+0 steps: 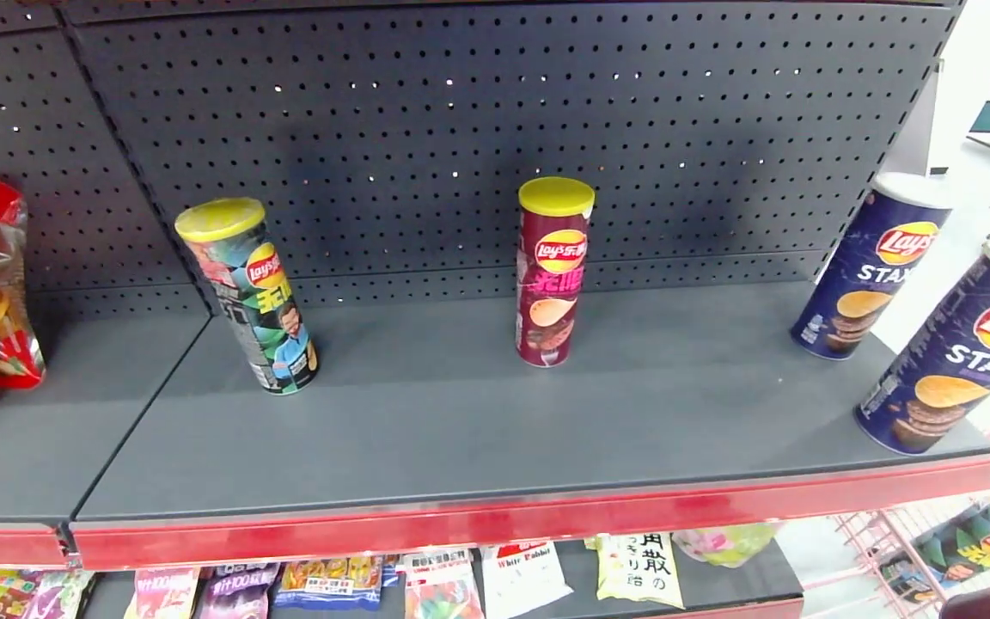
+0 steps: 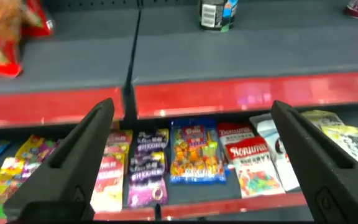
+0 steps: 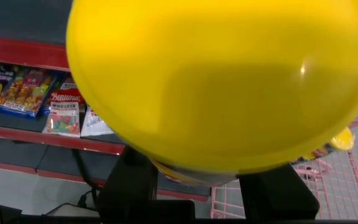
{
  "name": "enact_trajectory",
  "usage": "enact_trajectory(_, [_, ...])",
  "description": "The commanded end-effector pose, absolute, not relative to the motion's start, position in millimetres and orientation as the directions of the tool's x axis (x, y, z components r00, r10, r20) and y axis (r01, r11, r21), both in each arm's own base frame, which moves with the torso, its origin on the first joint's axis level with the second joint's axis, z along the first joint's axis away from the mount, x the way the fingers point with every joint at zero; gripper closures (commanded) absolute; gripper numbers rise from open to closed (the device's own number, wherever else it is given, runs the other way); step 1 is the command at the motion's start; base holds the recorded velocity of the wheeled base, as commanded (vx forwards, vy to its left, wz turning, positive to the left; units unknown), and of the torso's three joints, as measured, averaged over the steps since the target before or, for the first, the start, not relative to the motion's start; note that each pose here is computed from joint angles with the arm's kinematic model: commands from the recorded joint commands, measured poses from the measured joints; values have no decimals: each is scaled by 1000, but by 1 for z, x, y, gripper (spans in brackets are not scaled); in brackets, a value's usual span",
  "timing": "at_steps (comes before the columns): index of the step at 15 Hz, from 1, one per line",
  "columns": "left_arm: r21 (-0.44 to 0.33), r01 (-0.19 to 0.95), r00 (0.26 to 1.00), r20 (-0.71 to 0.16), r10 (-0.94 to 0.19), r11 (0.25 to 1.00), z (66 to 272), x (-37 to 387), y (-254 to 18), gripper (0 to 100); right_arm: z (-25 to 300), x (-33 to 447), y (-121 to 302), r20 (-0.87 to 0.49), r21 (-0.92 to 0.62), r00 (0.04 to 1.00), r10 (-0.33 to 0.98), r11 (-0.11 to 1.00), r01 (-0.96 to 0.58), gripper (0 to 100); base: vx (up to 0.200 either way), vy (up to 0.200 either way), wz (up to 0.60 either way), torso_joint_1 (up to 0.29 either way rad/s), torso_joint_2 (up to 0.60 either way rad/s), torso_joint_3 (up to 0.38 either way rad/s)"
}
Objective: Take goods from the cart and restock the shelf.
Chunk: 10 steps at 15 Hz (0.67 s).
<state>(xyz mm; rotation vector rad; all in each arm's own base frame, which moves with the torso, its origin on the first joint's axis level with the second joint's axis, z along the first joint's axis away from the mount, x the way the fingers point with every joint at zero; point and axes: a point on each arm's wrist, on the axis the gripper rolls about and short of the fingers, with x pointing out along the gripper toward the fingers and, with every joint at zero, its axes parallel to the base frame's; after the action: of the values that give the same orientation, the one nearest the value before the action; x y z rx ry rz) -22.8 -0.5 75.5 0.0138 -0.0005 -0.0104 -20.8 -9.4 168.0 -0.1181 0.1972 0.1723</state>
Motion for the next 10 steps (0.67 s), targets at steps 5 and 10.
enact_trajectory(5, [17, 11, 1000, 0, -11, 1000, 75, -23, 0, 0, 166, -19, -8, -222, -100, 958, 182, 973, -208, 100, 0, 0, 0, 0, 0, 0])
enact_trajectory(10, [37, 102, 995, 3, -103, 994, 76, -23, -2, 0, 175, -16, -4, -225, -68, 921, 319, 937, -342, 100, 0, 0, 0, 0, 0, 0])
